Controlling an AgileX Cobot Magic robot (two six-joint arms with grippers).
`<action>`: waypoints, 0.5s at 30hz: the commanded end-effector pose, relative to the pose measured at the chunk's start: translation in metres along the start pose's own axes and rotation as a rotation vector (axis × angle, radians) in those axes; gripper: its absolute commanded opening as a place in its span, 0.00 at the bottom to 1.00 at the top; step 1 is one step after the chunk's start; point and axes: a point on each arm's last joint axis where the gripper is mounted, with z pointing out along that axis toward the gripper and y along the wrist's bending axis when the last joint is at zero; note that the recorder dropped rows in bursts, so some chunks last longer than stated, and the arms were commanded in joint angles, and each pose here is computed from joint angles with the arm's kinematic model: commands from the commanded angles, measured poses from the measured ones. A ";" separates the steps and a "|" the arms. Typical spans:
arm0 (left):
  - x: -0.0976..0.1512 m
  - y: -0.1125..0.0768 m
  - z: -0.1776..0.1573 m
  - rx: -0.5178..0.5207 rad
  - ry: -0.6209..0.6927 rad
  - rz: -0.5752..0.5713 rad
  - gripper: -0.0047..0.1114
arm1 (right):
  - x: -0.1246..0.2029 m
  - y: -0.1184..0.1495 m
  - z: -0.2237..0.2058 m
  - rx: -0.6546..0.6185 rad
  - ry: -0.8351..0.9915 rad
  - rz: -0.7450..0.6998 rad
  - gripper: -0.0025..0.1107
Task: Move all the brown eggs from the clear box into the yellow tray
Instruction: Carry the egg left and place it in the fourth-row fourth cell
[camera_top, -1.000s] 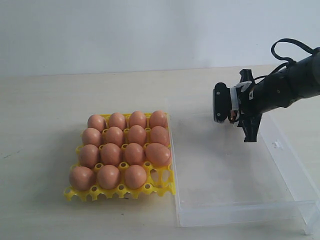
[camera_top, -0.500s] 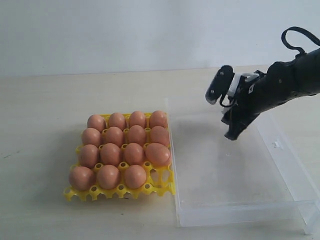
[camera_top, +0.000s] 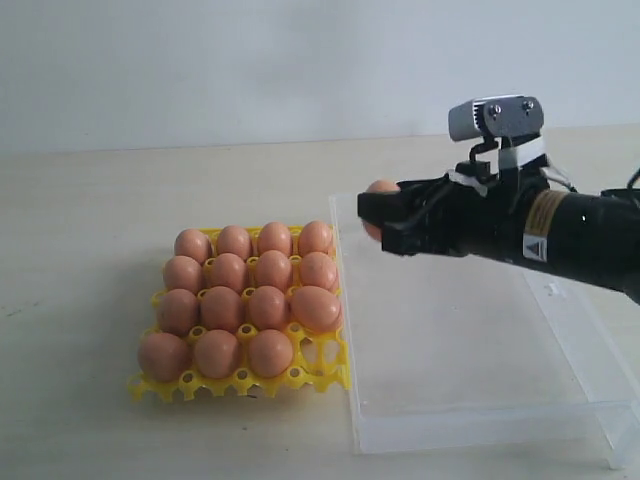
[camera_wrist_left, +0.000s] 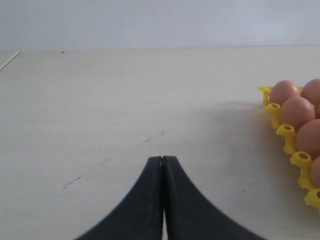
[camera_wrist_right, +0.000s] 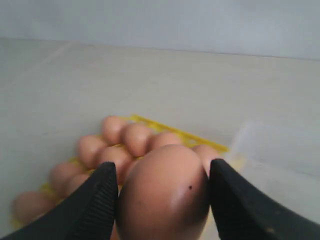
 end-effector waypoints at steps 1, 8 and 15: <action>-0.003 0.000 -0.001 0.007 -0.023 -0.009 0.04 | 0.015 0.025 -0.011 -0.249 0.032 -0.029 0.02; -0.003 0.000 -0.001 0.007 -0.023 -0.009 0.04 | 0.029 0.035 -0.011 -0.411 0.086 -0.001 0.02; -0.003 0.000 -0.001 0.007 -0.023 -0.009 0.04 | 0.046 0.030 0.000 -0.435 0.134 0.054 0.02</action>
